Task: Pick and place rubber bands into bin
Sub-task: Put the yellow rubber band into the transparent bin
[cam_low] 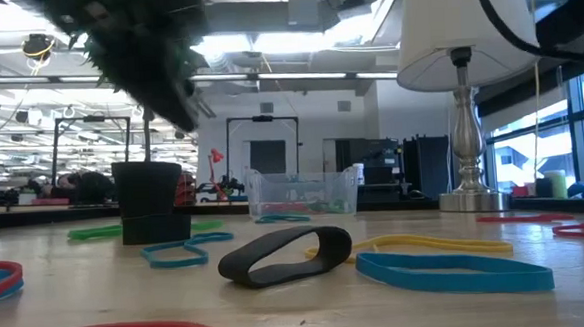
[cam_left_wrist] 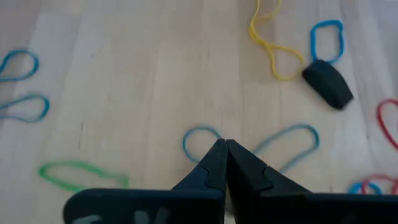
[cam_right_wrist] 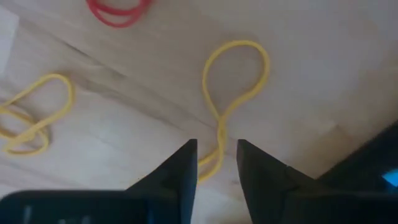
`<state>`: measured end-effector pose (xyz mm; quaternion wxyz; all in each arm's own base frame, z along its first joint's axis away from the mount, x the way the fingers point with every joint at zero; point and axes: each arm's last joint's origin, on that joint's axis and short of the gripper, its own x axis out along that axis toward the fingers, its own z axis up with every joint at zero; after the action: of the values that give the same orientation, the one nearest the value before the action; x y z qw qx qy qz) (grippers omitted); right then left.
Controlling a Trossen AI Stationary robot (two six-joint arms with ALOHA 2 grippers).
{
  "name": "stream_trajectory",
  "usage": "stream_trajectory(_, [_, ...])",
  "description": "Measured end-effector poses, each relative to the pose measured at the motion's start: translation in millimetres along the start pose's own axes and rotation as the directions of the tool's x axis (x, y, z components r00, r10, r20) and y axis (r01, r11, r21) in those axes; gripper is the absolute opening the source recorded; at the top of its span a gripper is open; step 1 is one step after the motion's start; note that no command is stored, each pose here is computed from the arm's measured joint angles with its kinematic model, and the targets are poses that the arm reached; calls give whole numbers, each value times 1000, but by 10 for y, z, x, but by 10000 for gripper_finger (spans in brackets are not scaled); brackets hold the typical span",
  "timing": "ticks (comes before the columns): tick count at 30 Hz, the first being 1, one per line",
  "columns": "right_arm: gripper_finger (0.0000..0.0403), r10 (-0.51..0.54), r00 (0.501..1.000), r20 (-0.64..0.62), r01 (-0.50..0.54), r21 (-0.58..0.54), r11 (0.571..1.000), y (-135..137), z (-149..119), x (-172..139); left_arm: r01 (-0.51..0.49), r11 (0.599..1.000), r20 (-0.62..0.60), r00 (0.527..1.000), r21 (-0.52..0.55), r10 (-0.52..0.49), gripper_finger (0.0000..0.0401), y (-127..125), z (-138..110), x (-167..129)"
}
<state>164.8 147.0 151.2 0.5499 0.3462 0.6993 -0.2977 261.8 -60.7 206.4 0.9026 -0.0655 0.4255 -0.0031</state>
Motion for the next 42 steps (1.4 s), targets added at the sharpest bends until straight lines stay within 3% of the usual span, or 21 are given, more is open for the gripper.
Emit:
stream_trajectory(9, [120, -62, 998, -20, 61, -19, 998, 93, -37, 223, 39, 999, 41, 998, -17, -38, 2, -33, -273, -243])
stream_trajectory(13, [85, -86, 996, -11, 86, -40, 996, 119, -81, 314, 40, 999, 36, 999, -4, -39, 1, -59, -317, -255])
stream_trajectory(17, [21, -66, 998, -9, 66, -37, 997, 144, -92, 327, 43, 999, 31, 999, 9, -43, 2, -87, -335, -259])
stream_trajectory(20, [9, -39, 999, 22, 39, 0, 999, 157, -99, 284, 47, 999, 29, 998, 14, -47, 1, -100, -341, -261])
stream_trajectory(25, [3, 57, 984, 169, -65, 43, 997, 251, -137, -42, 51, 999, 31, 998, 19, -51, 3, -111, -341, -263])
stream_trajectory(31, [2, 188, 898, 398, -211, 13, 977, 376, -191, -663, 38, 999, 40, 998, 18, -39, 5, -107, -336, -263])
stream_trajectory(36, [2, 178, 809, 560, -175, -58, 983, 441, -25, -1127, -29, 999, 64, 998, 28, 27, 1, -86, -329, -263])
stream_trajectory(42, [1, 200, 723, 661, -96, -190, 977, 500, 460, -1541, -84, 992, 85, 993, 94, 77, 2, -72, -322, -264])
